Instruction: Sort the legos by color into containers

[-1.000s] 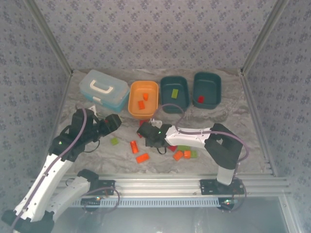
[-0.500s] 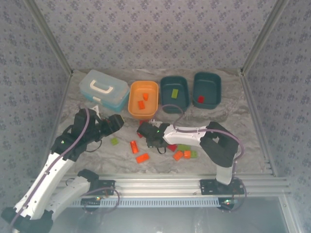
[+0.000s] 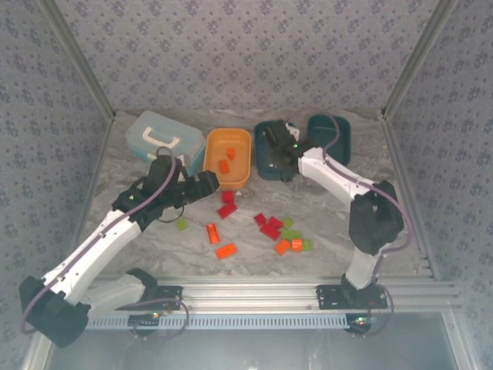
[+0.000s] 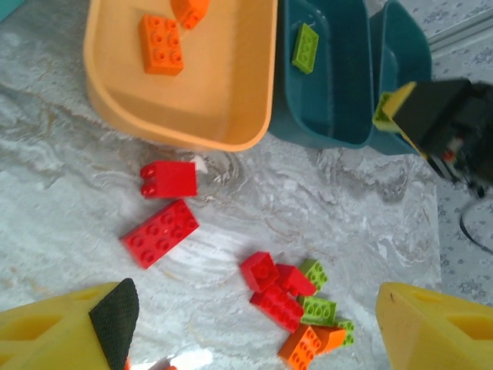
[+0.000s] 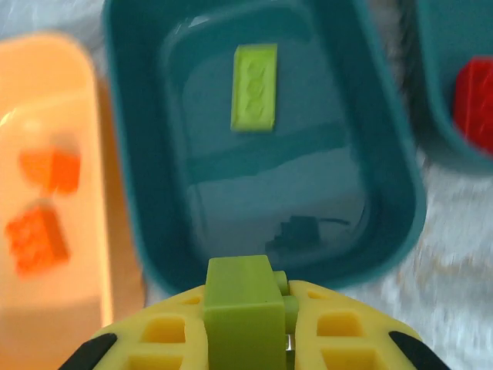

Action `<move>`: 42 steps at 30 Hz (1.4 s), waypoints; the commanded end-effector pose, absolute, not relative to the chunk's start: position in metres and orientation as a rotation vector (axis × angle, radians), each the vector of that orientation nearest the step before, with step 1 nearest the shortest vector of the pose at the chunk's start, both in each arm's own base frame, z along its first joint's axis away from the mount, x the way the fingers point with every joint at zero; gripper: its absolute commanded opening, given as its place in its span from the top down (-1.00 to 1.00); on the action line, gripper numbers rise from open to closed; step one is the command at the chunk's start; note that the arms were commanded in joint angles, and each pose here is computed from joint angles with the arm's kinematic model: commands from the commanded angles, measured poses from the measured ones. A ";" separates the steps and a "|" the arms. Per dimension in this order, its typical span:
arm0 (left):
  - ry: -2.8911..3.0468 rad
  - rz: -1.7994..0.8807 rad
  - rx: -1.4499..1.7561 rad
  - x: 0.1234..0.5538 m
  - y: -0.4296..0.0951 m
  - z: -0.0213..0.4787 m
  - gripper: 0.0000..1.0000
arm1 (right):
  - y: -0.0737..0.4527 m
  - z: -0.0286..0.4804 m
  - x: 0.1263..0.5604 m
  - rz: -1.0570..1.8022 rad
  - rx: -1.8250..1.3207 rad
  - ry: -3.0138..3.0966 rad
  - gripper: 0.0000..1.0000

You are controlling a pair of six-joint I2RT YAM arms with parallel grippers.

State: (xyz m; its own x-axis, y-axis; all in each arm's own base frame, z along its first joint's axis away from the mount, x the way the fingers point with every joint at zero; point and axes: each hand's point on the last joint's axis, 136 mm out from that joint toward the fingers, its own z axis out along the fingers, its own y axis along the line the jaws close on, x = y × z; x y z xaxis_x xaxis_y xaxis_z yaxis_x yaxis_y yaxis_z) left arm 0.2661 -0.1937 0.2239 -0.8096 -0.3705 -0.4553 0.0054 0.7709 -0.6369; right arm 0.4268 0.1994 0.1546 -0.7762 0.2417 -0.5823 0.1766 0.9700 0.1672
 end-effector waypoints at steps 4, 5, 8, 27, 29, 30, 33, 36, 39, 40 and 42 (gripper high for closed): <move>2.310 -0.951 -0.209 0.282 -0.222 0.253 -0.65 | 0.178 0.104 0.474 -0.014 0.273 2.615 0.69; 2.312 -0.951 -0.205 0.282 -0.224 0.252 -0.65 | 0.175 0.095 0.479 -0.023 0.287 2.636 0.69; 2.319 -0.948 -0.206 0.282 -0.225 0.249 -0.65 | 0.174 0.078 0.484 -0.035 0.314 2.673 0.66; 2.398 -0.874 -0.265 0.265 -0.209 0.233 -0.65 | 0.184 0.161 0.482 -0.034 0.244 2.548 -0.22; 2.416 -0.844 -0.282 0.260 -0.202 0.231 -0.65 | 0.187 0.197 0.474 0.006 0.214 2.482 -0.21; 2.423 -0.831 -0.286 0.257 -0.199 0.230 -0.65 | 0.190 0.214 0.468 0.036 0.190 2.446 -0.20; 2.460 -0.795 -0.309 0.247 -0.190 0.225 -0.65 | 0.209 0.264 0.432 0.162 0.056 2.319 -0.20; 2.554 -0.709 -0.327 0.230 -0.177 0.207 -0.62 | 0.236 0.285 0.370 0.286 -0.142 2.228 -0.26; 2.659 -0.585 -0.310 0.215 -0.167 0.180 -0.61 | 0.269 0.273 0.290 0.443 -0.406 2.174 -0.40; 2.691 -0.554 -0.312 0.211 -0.166 0.169 -0.60 | 0.275 0.255 0.260 0.474 -0.490 2.186 -0.47; 2.747 -0.520 -0.312 0.206 -0.169 0.151 -0.58 | 0.286 0.230 0.211 0.593 -0.634 2.207 -0.53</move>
